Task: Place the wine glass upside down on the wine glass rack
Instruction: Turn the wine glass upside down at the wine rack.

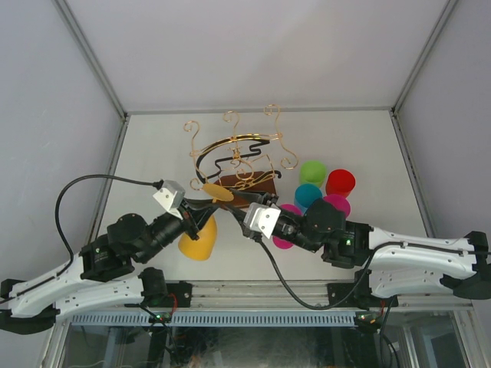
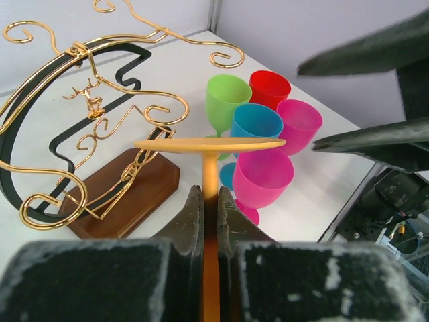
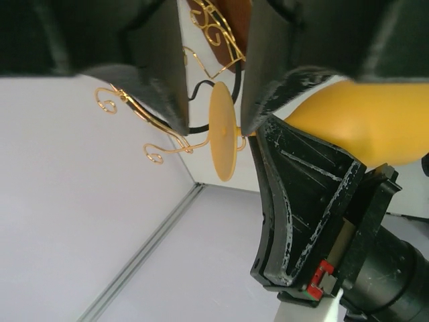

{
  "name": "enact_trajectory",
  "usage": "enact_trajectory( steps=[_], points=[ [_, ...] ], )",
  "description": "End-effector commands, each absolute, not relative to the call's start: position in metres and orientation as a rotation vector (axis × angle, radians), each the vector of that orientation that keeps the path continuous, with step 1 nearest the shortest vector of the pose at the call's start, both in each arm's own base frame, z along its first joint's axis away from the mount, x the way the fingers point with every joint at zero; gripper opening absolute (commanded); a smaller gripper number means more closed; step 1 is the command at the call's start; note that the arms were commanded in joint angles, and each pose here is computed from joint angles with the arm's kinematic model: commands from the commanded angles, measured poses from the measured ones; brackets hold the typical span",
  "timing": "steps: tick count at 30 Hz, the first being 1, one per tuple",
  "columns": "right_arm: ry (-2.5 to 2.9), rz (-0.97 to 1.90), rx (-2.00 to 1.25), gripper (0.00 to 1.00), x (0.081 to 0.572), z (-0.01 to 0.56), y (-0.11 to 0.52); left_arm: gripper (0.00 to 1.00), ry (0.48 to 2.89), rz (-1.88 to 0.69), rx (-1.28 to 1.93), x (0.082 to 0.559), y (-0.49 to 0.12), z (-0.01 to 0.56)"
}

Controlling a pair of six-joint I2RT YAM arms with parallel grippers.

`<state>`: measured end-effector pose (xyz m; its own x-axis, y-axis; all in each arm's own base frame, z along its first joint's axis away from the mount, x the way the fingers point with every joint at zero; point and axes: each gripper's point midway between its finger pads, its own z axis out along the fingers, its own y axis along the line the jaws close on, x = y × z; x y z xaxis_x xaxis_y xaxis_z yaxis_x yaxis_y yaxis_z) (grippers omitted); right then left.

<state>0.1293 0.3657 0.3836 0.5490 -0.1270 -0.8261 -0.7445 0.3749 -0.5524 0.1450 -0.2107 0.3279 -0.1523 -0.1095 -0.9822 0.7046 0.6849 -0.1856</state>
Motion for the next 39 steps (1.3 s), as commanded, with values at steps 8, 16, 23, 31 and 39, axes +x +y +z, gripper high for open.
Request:
enact_trajectory(
  steps=[8,16,23,31,39],
  points=[
    [0.968,0.612,-1.19,0.65,0.105,0.385,0.344,0.0,1.572,-0.71,0.448,0.153,-0.2,0.318],
    [1.047,0.796,-1.096,0.76,0.104,0.398,0.326,0.0,1.554,-0.7,0.432,0.156,-0.198,0.304],
    [1.125,1.055,-0.862,0.75,0.134,0.426,0.298,0.0,1.528,-0.694,0.428,0.158,-0.198,0.299],
    [1.211,1.02,-0.739,0.75,0.159,0.42,0.273,0.0,1.541,-0.694,0.433,0.159,-0.203,0.293],
    [1.263,0.964,-0.706,0.75,0.162,0.407,0.259,0.0,1.481,-0.649,0.286,0.174,-0.188,0.284]
  ],
)
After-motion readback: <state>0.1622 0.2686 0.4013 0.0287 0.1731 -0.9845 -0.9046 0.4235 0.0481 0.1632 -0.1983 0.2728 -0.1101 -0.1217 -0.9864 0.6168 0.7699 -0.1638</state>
